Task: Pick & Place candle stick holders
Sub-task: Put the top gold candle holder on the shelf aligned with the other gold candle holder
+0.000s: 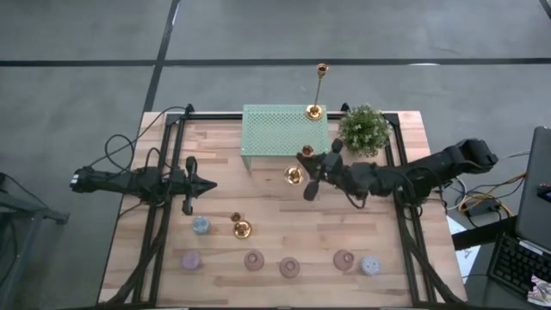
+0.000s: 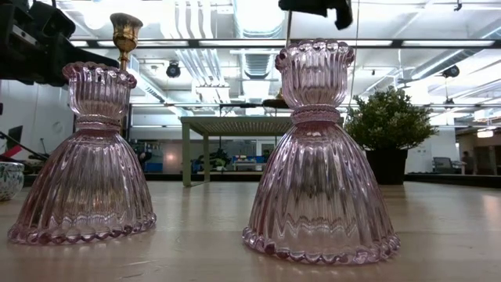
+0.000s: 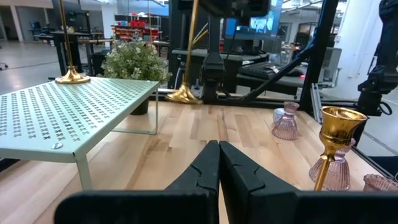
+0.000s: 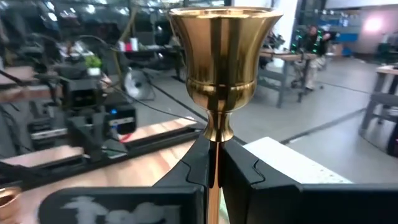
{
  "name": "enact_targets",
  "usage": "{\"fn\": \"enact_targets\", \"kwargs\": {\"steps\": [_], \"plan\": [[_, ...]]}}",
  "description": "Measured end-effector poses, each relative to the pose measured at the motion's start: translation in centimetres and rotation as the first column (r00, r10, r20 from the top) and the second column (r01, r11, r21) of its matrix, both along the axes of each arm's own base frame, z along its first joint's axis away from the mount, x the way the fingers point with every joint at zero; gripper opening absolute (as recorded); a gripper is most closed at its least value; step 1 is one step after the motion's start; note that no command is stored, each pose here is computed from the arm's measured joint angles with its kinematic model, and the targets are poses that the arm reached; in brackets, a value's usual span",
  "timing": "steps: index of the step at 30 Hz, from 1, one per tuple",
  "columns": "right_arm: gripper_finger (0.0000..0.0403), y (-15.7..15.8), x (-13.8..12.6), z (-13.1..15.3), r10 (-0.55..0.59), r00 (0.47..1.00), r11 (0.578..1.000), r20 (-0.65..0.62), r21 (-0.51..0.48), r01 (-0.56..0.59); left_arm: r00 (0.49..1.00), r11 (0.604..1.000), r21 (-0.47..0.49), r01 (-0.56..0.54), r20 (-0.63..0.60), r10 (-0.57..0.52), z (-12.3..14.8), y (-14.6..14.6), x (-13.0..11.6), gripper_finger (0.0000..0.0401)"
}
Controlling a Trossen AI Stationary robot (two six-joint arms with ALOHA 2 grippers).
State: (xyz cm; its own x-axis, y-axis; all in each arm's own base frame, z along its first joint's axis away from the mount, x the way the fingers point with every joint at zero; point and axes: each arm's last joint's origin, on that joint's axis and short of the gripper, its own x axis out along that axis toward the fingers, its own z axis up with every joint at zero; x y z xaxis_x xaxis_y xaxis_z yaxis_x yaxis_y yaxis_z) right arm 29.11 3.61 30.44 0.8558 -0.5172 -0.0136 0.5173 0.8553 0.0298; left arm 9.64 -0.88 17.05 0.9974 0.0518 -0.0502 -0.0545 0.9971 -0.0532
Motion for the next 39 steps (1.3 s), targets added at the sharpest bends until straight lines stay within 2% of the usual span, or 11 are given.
{"fn": "enact_targets", "kwargs": {"steps": [10, 15, 18, 31, 39], "plan": [[0.0018, -3.1, 2.4, 4.0, -0.095, 0.995, 0.995, -0.032, -0.043, 0.094, 1.0, 1.0, 0.0, -0.001, -0.001, 0.001, 0.0, 0.0, 0.0, 0.001], [0.0018, -5.2, 2.9, 5.5, -0.045, 0.999, 0.999, -0.006, -0.023, 0.044, 1.0, 1.0, 0.0, 0.0, -0.001, 0.0, 0.0, 0.0, 0.0, 0.001], [0.0018, -6.6, 3.0, 6.1, -0.053, 0.999, 0.999, 0.011, -0.005, 0.053, 1.0, 1.0, 0.0, 0.0, -0.001, 0.0, 0.0, 0.0, 0.0, 0.001], [0.0018, -12.6, 2.2, 6.2, -0.225, 0.973, 0.973, 0.05, 0.062, 0.222, 1.0, 1.0, 0.0, 0.0, -0.001, 0.0, 0.0, 0.0, 0.0, 0.001], [0.0018, -15.2, 4.6, 5.3, -0.216, 0.976, 0.974, 0.004, 0.067, 0.215, 1.0, 1.0, 0.0, 0.0, -0.001, 0.0, 0.0, 0.0, 0.0, 0.001]]}}
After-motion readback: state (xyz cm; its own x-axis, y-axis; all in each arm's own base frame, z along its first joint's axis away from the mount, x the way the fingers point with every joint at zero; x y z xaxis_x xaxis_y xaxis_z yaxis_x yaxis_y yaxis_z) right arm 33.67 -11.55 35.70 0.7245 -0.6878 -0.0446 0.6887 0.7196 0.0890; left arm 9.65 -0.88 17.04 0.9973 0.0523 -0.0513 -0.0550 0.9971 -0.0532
